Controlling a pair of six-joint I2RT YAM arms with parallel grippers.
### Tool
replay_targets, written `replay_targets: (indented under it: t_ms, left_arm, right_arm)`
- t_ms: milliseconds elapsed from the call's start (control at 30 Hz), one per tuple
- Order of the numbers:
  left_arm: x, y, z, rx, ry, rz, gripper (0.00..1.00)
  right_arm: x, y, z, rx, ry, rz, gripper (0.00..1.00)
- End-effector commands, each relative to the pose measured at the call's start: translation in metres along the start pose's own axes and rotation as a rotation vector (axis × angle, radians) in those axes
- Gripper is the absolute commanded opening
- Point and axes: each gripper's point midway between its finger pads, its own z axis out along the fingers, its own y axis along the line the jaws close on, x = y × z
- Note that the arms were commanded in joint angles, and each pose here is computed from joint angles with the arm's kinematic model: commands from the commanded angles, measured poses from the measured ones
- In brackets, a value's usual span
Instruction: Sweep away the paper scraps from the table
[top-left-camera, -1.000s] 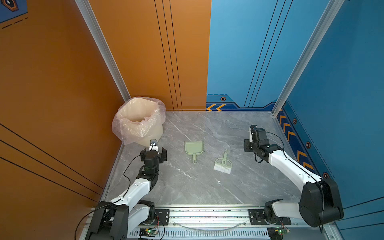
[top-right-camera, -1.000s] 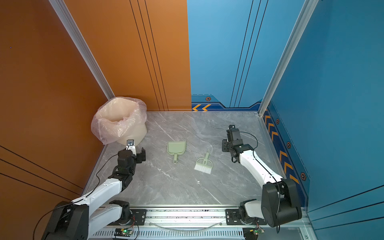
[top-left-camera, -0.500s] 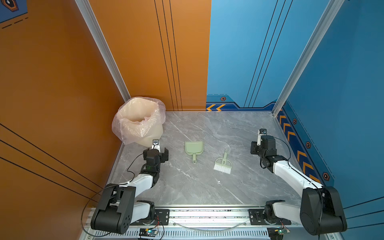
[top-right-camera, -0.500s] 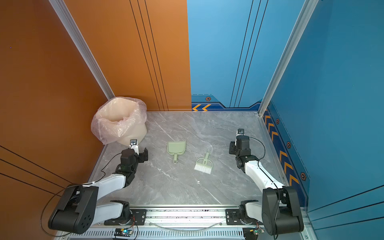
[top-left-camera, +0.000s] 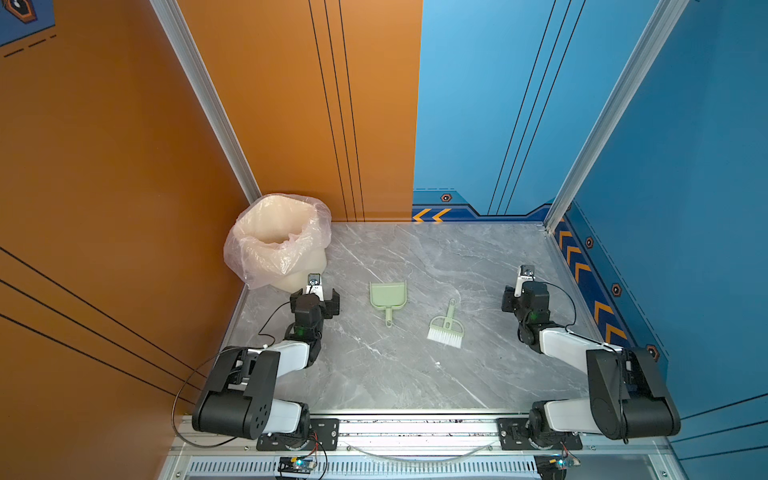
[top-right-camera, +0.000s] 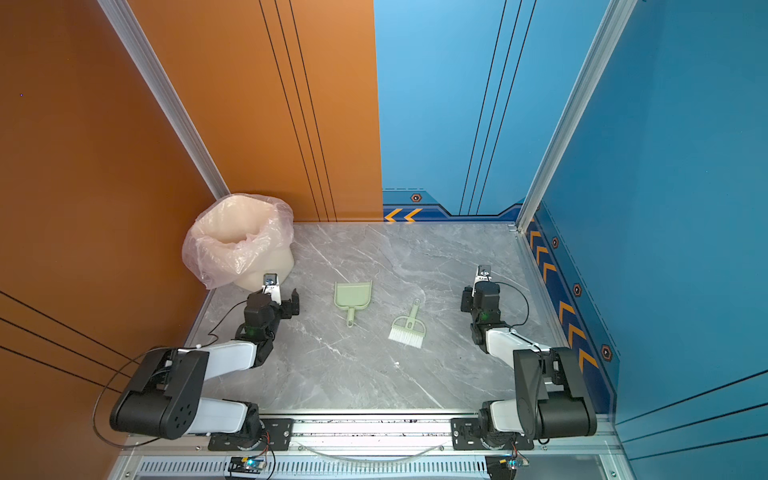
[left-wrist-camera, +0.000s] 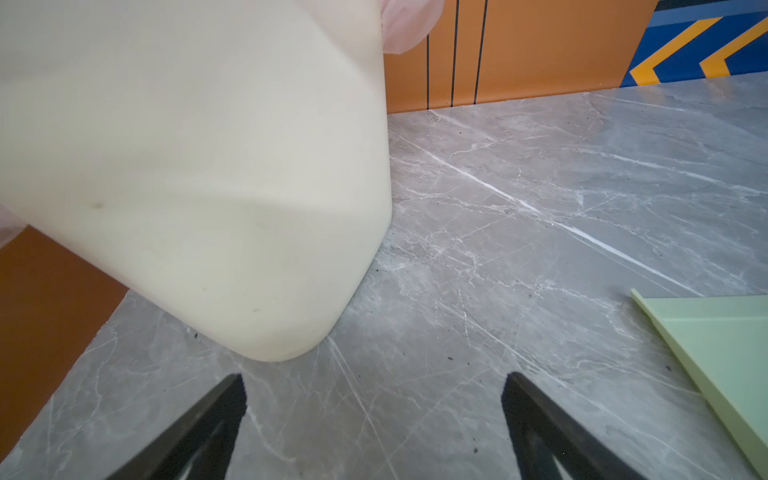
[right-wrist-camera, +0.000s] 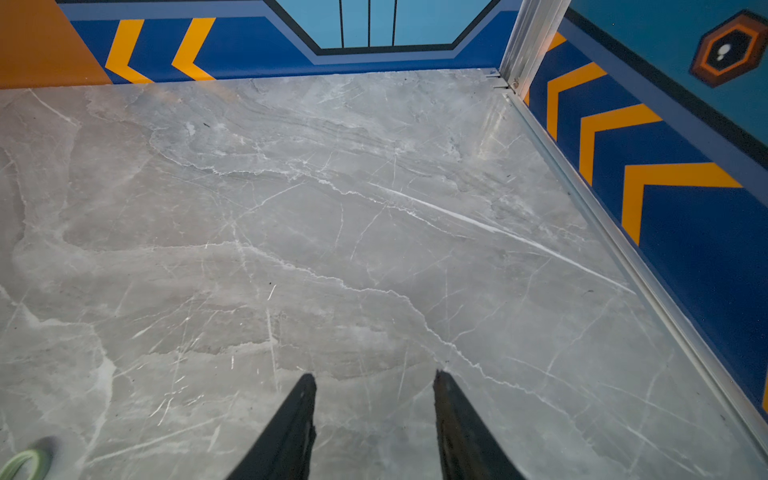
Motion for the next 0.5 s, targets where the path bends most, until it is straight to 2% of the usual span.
replay_targets:
  t_ms: [0,200,467]
  left_arm:
    - [-0.006,0.004,0.005,-0.021,-0.051,0.002,0.98]
    - [0.001,0.008,0.012,-0.057,-0.061,-0.006,0.98]
    - [0.002,0.013,0.014,-0.087,-0.042,-0.017,0.98]
  right_arm:
    - [-0.014,-0.002,0.002,0.021,-0.089,-0.008,0.48]
    - [-0.009,0.0,0.012,0.033,-0.074,-0.028,0.48]
    - [-0.007,-0.007,0.012,0.045,-0.079,0.004,0.5]
